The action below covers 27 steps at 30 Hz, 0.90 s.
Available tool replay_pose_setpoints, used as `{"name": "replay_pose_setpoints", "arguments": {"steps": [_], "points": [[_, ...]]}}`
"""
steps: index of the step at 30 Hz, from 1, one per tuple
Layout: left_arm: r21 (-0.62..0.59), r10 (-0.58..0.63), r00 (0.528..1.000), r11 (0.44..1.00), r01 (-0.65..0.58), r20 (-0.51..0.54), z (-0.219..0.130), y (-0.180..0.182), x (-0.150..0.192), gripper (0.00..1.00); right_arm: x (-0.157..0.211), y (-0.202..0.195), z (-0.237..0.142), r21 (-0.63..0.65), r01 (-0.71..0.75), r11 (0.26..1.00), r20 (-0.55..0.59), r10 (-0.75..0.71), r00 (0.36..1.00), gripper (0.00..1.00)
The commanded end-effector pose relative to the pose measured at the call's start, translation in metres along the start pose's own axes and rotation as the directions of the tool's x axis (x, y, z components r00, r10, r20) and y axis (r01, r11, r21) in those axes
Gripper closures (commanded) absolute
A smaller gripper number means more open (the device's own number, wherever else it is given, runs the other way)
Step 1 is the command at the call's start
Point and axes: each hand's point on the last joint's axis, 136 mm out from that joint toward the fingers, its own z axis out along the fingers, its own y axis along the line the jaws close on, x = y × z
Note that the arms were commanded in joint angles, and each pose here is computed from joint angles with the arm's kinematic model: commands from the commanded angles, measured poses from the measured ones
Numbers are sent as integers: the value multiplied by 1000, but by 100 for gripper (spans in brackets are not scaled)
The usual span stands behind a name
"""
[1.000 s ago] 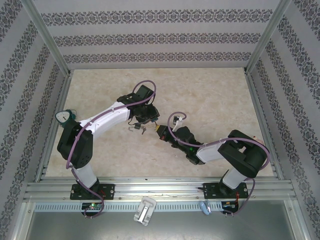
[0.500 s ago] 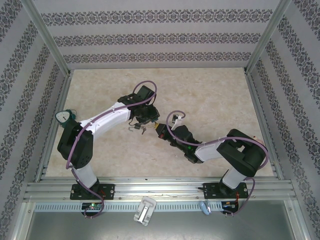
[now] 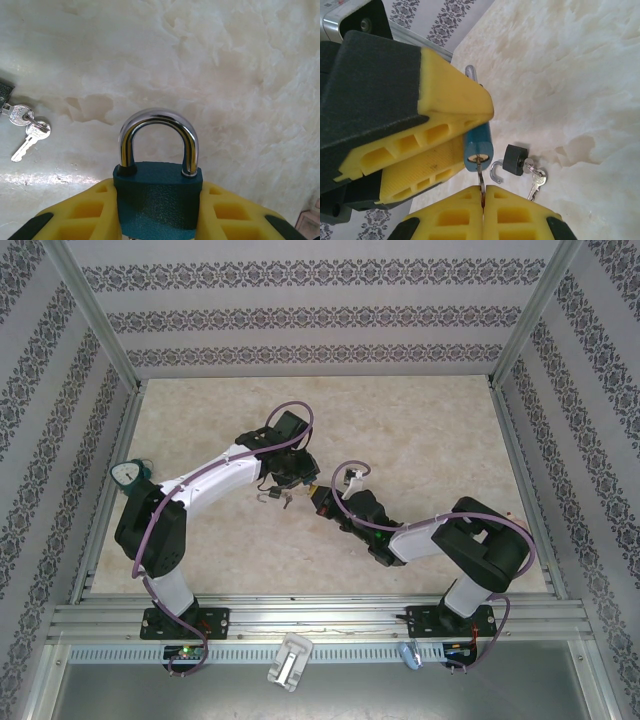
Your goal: Unlock with the key
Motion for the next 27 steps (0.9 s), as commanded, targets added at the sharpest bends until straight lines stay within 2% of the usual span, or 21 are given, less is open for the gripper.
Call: {"name": "replay_pose_setpoints", "arguments": {"steps": [1, 9, 15, 23, 27], "points": [[60, 14, 999, 998, -12, -40, -6, -17, 18, 80, -27, 33, 7, -101, 33, 994, 88, -25, 996, 100], [85, 35, 997, 996, -29, -63, -9, -23, 29, 81, -44, 48, 9, -169, 39, 985, 105, -21, 994, 100], [87, 41, 997, 996, -34, -73, -7, -20, 33, 81, -45, 63, 6, -240, 64, 969, 67, -49, 997, 100], [74, 50, 996, 996, -44, -77, -7, -15, 35, 81, -46, 59, 0, -168, 146, 975, 41, -141, 989, 100], [89, 48, 995, 995, -40, -82, -5, -19, 36, 81, -52, 59, 0, -183, 112, 977, 53, -104, 993, 100]]}}
